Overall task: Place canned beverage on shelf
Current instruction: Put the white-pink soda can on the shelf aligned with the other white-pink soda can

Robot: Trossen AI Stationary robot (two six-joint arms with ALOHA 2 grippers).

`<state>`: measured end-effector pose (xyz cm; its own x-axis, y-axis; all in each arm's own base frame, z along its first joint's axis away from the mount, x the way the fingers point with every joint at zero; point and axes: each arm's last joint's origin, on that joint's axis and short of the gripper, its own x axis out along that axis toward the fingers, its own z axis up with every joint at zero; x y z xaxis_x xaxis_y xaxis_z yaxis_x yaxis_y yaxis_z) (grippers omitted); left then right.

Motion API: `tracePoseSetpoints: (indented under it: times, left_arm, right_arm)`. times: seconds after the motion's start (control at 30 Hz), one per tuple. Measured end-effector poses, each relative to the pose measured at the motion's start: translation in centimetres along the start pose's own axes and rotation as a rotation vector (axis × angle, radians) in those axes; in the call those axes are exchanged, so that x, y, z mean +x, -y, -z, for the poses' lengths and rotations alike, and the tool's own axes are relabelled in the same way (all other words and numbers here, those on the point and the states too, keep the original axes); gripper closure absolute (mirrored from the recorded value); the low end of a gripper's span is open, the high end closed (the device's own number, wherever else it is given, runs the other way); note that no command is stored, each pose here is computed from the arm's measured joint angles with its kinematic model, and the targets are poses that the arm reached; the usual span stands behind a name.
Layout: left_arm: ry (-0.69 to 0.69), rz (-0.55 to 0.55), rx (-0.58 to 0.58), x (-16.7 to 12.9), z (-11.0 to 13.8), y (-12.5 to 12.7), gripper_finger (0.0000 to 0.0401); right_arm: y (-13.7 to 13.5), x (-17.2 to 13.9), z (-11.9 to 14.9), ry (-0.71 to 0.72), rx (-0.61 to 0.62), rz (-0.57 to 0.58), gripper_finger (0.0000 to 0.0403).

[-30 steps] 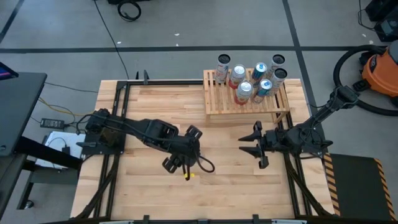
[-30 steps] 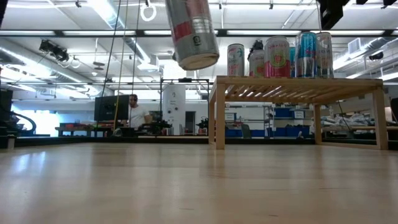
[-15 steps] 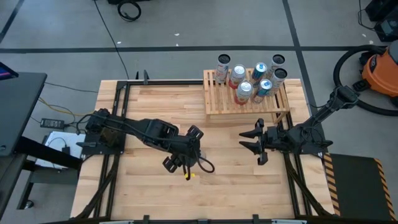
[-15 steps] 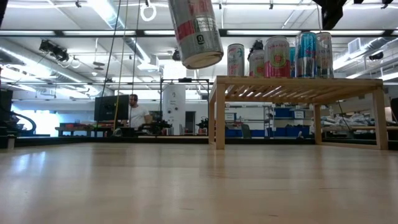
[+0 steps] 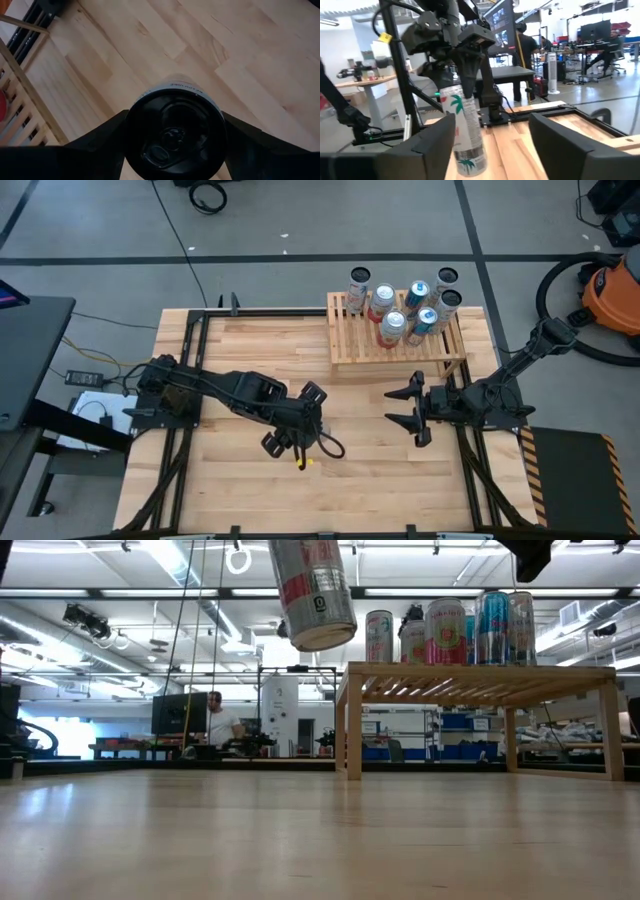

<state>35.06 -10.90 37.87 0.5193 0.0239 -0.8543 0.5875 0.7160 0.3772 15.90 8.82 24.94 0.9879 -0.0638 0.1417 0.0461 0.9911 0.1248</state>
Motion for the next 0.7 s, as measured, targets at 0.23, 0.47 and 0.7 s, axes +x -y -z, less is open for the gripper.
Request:
tracePoseSetpoints:
  times: [0.23,0.47,0.7]
  left_arm:
    - [0.013,-0.008,0.086,0.0,-0.1,-0.1,0.0136]
    - [0.093,0.002,0.237,0.0,-0.7,-0.2,0.0136]
    - [0.136,-0.033,0.333,0.0,-1.2,-0.4,0.0136]
  right_arm:
    - [-0.2,-0.1,-0.3,0.026,0.089,-0.059,0.0102]
    - [0.1,0.6,0.2,0.005,0.056,-0.058,0.0103]
    - [0.4,2.1,1.7,-0.035,0.051,-0.064,0.0103]
